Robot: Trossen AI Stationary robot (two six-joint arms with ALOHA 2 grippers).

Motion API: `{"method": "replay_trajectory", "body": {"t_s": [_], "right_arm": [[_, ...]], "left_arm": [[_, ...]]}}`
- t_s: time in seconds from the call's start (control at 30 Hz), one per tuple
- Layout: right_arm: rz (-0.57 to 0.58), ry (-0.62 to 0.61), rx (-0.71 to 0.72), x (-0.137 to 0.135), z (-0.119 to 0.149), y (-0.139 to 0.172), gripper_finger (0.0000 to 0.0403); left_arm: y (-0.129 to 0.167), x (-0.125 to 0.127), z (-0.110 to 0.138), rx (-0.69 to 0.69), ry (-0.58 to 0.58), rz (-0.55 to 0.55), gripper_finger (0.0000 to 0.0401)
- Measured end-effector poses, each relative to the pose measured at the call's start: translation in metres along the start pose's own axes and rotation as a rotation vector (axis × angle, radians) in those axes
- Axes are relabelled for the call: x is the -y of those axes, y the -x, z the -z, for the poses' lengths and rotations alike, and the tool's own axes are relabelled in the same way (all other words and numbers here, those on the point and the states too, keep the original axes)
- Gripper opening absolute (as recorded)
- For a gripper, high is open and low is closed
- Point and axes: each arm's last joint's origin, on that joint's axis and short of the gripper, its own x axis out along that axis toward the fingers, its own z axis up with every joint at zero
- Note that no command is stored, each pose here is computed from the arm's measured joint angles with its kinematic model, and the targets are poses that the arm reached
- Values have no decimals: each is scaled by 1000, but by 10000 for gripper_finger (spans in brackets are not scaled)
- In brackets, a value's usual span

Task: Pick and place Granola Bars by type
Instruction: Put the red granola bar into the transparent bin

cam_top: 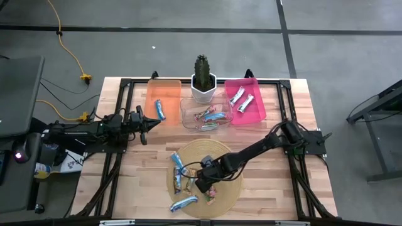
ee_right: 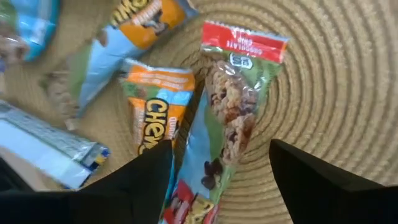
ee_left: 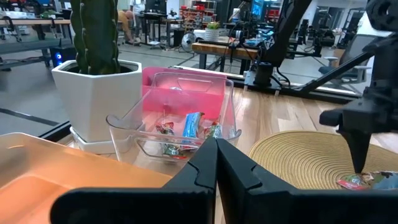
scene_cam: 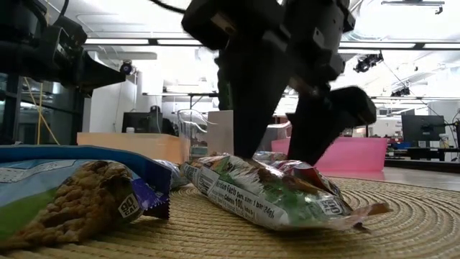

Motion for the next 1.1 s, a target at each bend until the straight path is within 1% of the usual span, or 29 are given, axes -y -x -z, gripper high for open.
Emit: {"method": "replay_trajectory", "body": {"t_s": [0.17, 0.37, 0.6, 0.83, 1.1], "right_arm": [[-44, 0, -39, -4, 0, -14, 244], [-32, -12, -14, -3, 0, -16, 222], [-22, -19, -22, -1, -2, -16, 183], [-23, -22, -30, 0, -3, -17, 137], [-73, -17, -24, -3, -7, -16, 93]], "left_arm": [[0, 0, 0, 0, 0, 0, 1], [0, 0, 0, 0, 0, 0, 1], [0, 0, 0, 0, 0, 0, 1], [0, 0, 0, 0, 0, 0, 1], [0, 0, 0, 0, 0, 0, 1]]}}
